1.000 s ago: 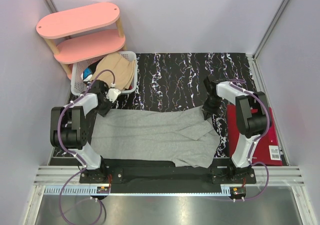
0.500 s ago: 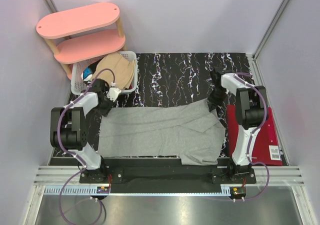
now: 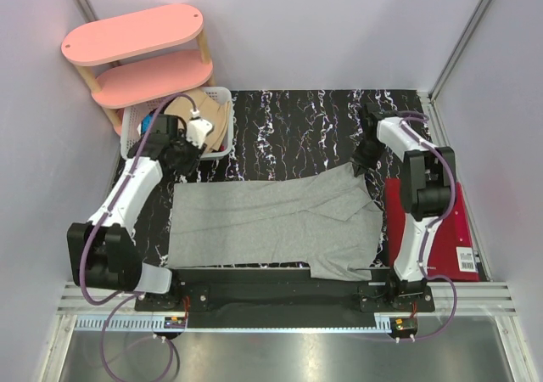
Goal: Fold and stack the t-shirts
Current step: Fold the flattened tshirt in 1/3 of the way
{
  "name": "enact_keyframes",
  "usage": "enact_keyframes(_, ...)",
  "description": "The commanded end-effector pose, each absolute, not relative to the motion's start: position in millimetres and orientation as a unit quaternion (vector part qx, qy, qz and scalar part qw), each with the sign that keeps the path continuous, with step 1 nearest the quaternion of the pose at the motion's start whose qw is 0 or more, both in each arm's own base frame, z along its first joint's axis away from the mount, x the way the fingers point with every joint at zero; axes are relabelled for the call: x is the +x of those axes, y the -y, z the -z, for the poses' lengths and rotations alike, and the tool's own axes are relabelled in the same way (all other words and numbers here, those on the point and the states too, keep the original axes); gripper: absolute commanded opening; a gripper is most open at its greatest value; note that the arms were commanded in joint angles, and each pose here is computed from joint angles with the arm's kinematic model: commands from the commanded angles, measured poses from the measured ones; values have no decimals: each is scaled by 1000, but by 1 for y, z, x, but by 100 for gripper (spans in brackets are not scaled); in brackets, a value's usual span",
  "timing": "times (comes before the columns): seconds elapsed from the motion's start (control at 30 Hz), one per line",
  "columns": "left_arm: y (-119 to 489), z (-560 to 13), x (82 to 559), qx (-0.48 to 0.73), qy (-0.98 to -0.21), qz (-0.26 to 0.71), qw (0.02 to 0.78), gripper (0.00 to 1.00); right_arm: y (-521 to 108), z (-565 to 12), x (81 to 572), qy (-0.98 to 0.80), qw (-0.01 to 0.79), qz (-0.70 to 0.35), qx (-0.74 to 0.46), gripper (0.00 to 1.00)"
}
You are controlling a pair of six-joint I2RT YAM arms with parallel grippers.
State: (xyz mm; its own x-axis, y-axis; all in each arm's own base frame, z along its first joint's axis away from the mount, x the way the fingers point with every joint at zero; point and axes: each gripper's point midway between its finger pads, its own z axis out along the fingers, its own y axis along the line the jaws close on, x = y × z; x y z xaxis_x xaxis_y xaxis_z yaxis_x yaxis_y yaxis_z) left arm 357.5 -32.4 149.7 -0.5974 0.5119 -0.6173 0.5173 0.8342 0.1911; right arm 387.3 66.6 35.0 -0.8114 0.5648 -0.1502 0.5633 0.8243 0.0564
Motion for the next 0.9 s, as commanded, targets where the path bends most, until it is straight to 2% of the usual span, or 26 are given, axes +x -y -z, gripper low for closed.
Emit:
enact_keyframes(0.0,74,-133,302,367,-884,55,286,37,-67,-85,383,-948,130,-32,290,3)
enact_keyframes(0.13,62,-103,258,390,-891,34,230,37,-71,-115,365,-944,163,-50,284,4)
enact_keyframes(0.33,35,-65,235,388,-906,-19,171,36,-96,-127,331,-950,173,-66,251,7)
enact_keyframes(0.5,28,-49,248,368,-916,-44,153,36,-116,-89,295,-969,124,-47,210,7)
enact_keyframes(0.87,21,-29,285,338,-928,-87,131,33,-117,-32,295,-977,73,-3,198,5)
